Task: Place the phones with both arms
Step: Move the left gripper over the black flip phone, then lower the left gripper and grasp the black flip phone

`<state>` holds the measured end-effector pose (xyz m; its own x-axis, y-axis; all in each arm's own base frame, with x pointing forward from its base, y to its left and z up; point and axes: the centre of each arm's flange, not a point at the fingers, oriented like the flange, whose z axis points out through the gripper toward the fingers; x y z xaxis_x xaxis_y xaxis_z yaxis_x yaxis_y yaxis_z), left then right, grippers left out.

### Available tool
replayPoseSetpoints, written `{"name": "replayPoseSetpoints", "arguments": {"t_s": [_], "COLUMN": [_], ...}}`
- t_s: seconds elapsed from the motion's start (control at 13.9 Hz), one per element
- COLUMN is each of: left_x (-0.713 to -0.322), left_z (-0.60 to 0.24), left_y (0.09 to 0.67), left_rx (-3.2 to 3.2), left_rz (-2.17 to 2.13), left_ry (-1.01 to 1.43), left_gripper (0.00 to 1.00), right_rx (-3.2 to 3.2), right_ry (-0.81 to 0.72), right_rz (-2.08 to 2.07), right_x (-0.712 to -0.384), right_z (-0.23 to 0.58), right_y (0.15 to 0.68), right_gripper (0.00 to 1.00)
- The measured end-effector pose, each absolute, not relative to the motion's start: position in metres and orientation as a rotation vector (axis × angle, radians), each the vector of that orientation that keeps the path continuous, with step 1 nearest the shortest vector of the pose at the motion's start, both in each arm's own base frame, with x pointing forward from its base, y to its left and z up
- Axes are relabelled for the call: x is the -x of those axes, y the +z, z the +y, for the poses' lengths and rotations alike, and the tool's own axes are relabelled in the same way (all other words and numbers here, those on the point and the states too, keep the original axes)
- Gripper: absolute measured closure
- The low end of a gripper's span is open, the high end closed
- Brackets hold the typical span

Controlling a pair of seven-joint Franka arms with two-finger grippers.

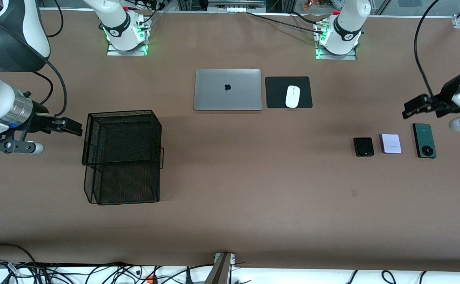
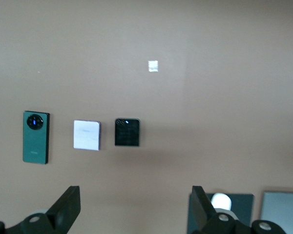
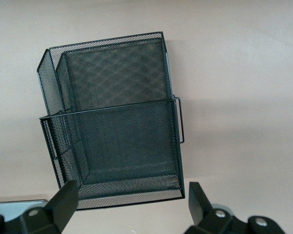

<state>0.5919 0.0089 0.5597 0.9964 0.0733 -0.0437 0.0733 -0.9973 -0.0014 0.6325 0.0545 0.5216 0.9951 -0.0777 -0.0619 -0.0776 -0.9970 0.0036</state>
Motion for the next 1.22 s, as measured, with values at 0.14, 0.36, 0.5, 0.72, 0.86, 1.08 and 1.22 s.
{"name": "replayPoseSetpoints", "arguments": {"t_s": [0.14,0.36,0.5,0.72,0.86,1.08,1.22], "left_x": [-0.595,-0.593,-0.588,-0.572,-0.558,-0.532,-0.521], "left_z": [0.012,0.019,0.030,0.037,0.035,0.033,0.032], "left_y": [0.524,0.476,0.441,0.390,0.356,0.310,0.287], "left_rx": [-3.143,-3.145,-3.147,-3.148,-3.148,-3.148,-3.150], "left_rz": [0.119,0.096,0.065,0.048,0.043,0.036,0.026], "left_ry": [-0.071,-0.066,-0.026,0.023,0.064,0.058,0.044], "left_gripper": [0.00,0.00,0.00,0.00,0.00,0.00,0.00], "right_rx": [-3.136,-3.136,-3.134,-3.132,-3.132,-3.132,-3.132], "right_ry": [-0.099,-0.100,-0.116,-0.133,-0.133,-0.135,-0.136], "right_rz": [-0.122,-0.122,-0.122,-0.121,-0.121,-0.119,-0.119], "right_x": [-0.632,-0.632,-0.631,-0.630,-0.630,-0.630,-0.630], "right_z": [0.055,0.055,0.054,0.054,0.054,0.055,0.055], "right_y": [0.521,0.522,0.521,0.520,0.520,0.520,0.520], "right_gripper": [0.00,0.00,0.00,0.00,0.00,0.00,0.00]}}
